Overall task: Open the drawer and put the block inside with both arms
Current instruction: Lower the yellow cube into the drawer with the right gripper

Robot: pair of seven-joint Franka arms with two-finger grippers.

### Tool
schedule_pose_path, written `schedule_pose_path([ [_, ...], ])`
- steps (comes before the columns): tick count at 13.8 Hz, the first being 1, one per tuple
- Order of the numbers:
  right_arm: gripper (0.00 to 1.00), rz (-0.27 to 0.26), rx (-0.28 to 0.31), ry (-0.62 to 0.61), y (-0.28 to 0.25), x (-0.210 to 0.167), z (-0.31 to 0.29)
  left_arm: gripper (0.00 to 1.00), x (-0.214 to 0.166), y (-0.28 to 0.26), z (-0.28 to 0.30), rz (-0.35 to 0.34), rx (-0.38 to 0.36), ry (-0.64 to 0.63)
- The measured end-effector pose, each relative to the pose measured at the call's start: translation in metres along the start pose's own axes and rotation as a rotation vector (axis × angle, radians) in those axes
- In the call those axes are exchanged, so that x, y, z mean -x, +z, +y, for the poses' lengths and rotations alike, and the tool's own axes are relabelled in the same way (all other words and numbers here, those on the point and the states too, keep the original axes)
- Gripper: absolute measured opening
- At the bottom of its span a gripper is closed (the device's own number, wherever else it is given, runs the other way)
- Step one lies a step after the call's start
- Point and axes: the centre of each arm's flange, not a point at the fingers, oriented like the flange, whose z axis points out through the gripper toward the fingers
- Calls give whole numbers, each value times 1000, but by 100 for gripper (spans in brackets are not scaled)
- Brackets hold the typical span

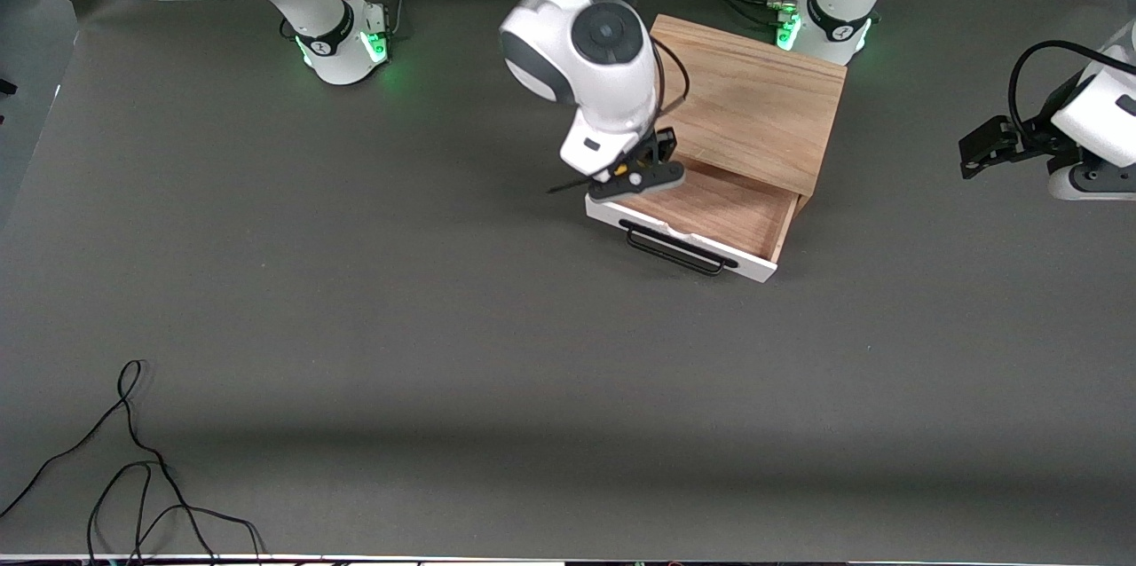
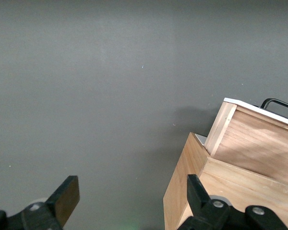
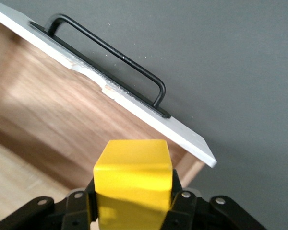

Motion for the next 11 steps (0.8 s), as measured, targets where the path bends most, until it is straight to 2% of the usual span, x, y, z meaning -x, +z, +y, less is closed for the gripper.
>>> schedule_pose_path([
  [7, 55, 1, 33, 35, 72, 5, -26, 100, 1, -3, -20, 9, 43, -27],
  [11, 55, 4, 45, 147, 85, 3, -25, 100, 2, -5, -10, 12, 48, -8],
])
